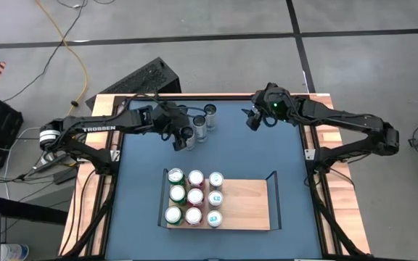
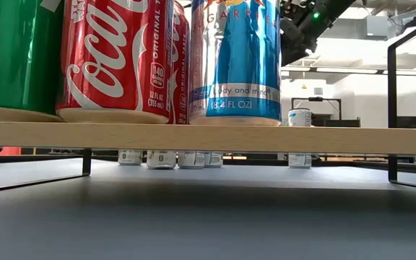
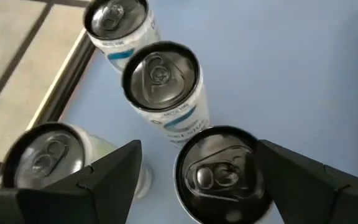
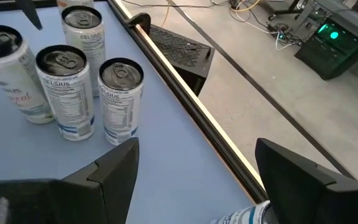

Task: Place canned beverage on shelf
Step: Put the bottom right white-yellow soda can on the shelf

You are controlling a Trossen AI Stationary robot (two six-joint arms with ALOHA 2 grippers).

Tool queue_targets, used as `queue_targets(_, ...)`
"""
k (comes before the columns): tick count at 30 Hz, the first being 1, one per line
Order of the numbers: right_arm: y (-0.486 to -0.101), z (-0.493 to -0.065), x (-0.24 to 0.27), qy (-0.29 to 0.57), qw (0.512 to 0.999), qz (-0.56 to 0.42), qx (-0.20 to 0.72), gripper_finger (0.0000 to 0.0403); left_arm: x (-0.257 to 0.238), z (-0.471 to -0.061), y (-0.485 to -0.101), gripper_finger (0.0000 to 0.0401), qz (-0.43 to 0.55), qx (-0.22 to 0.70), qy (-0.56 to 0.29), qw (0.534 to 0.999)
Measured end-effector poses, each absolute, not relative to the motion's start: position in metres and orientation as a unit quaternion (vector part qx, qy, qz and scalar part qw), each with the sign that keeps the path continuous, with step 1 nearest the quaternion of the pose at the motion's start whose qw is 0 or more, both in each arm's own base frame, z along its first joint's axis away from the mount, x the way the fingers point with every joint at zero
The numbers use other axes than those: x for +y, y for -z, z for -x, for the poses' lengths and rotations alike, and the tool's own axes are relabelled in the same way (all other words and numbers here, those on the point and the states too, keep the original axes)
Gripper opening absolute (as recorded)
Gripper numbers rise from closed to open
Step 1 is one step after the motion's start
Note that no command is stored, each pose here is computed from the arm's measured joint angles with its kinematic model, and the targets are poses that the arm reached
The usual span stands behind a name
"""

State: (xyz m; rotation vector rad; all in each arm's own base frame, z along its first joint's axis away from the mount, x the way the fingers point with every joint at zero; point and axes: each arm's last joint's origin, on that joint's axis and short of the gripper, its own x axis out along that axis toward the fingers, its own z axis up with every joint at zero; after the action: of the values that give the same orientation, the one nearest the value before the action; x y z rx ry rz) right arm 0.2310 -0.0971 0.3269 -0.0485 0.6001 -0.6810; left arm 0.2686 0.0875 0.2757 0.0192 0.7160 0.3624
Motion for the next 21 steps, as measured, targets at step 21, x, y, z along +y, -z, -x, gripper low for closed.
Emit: queue_targets(21, -0.325, -0.23, -0.098, 0.321, 0.898, 0.019, 0.3, 0.0306, 0.066, -0.268, -0.279, 0.0304, -0.002, 0.35, -0.23, 0.908)
